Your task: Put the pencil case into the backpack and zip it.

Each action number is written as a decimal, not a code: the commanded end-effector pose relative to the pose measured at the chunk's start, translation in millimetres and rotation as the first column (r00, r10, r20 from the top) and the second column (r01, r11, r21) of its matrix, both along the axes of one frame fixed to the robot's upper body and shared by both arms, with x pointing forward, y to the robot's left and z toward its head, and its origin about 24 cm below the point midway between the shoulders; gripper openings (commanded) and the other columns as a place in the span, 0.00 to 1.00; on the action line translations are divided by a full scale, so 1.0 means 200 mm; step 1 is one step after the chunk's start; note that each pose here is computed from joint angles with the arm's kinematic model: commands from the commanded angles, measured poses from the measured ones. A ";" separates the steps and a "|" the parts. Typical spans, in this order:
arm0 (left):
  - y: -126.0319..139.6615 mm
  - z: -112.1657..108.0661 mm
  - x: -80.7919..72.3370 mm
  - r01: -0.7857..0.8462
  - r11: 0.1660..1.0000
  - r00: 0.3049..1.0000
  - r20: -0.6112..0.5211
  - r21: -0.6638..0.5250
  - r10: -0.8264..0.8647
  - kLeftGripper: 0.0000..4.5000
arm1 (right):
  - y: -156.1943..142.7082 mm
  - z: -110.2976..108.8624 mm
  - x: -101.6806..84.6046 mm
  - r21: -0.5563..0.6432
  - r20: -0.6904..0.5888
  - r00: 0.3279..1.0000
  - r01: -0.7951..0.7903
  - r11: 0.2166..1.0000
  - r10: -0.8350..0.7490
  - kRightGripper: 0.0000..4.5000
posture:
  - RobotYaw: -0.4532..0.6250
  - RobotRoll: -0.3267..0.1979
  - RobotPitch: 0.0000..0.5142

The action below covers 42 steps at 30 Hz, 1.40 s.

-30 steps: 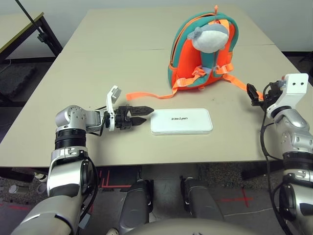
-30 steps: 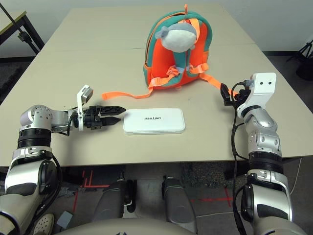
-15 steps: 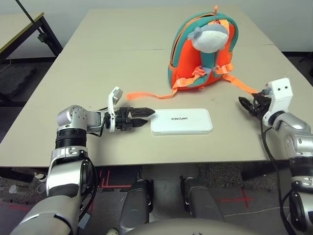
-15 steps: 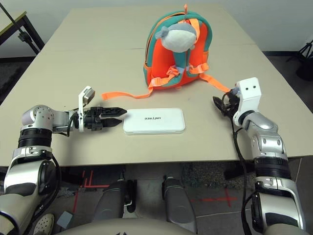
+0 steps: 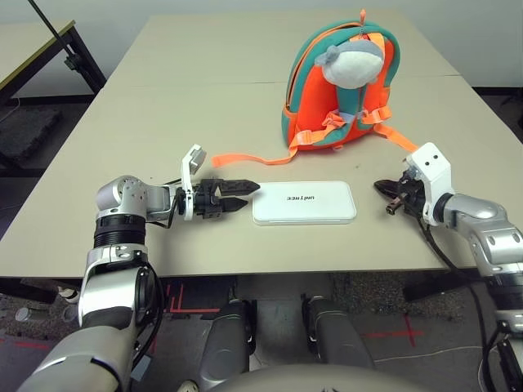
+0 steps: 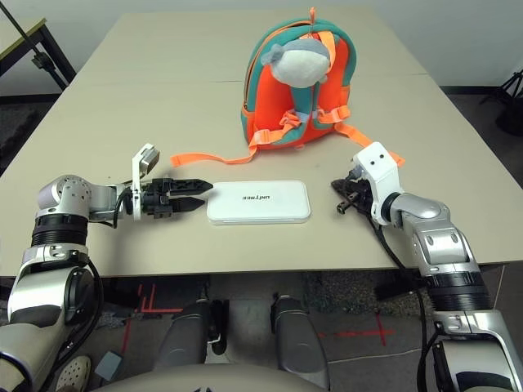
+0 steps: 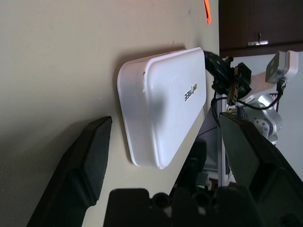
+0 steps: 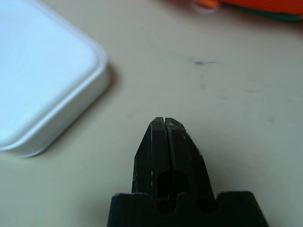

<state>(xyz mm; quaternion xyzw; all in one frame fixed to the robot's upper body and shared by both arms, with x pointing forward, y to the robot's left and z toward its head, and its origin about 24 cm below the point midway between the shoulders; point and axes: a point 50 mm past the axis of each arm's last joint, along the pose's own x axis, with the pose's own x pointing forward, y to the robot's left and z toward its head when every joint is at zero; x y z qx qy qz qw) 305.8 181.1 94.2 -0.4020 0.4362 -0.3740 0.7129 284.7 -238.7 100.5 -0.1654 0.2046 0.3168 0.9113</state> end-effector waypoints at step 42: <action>-0.05 -0.08 -0.04 0.042 0.999 0.998 -0.048 0.029 -0.041 1.00 | 0.43 0.02 -0.01 0.152 -0.031 0.974 -0.218 0.964 0.225 0.01 | 0.25 0.62 0.26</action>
